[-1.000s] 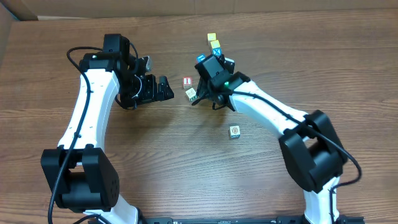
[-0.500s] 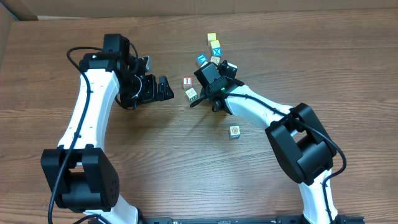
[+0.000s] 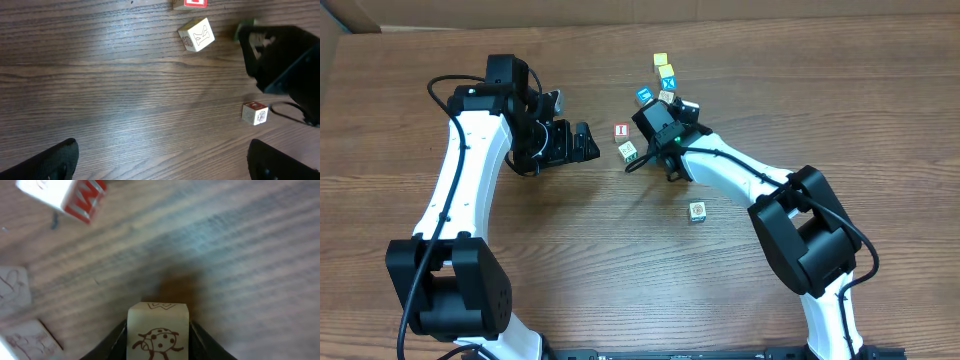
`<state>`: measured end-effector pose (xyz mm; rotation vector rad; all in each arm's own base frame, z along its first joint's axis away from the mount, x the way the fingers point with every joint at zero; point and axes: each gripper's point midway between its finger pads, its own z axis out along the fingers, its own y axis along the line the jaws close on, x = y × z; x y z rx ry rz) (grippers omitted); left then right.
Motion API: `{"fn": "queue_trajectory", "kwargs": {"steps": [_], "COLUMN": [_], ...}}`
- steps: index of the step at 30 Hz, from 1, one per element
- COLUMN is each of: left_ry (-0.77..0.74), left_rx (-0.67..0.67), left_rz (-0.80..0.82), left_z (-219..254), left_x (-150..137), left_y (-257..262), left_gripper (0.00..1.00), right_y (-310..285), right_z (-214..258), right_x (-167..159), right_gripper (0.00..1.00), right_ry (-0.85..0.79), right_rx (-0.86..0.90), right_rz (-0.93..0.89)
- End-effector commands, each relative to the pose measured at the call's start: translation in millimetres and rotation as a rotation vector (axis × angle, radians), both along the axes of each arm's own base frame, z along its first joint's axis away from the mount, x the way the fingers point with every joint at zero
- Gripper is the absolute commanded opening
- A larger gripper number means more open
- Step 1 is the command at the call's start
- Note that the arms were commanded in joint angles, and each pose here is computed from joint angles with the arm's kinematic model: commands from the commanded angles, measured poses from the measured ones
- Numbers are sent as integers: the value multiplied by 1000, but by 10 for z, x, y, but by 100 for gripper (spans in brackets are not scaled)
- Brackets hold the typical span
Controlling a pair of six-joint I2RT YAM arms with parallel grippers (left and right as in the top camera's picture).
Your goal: Flip 4 blocks
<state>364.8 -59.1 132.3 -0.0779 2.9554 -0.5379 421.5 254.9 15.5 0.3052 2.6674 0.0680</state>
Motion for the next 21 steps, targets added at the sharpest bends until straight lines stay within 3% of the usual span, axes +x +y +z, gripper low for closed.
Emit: {"fn": "queue_trajectory", "kwargs": {"steps": [1,4,7,13,16,21], "left_ry": [-3,-3,-3,-3,-3,-3], "left_rx": [5,5,5,5,5,5], "left_rz": [19,19,19,19,19,19], "left_z": [7,7,7,7,7,7], "left_x": [57,57,57,56,57,57], "left_y": [29,29,29,29,29,29], "left_gripper": [100,100,100,100,100,100], "right_y": [156,258,298,27,9,127], "right_z": [667,939,994,759,650,497], "right_x": [52,-186,-520,-1056,-1209,-1384], "right_gripper": [35,27,27,29,34,34], "right_ry": [-62,8,140,376,417,428], "right_rx": [77,174,236,141,111,94], "right_rz": [62,118,164,147,158,207]}}
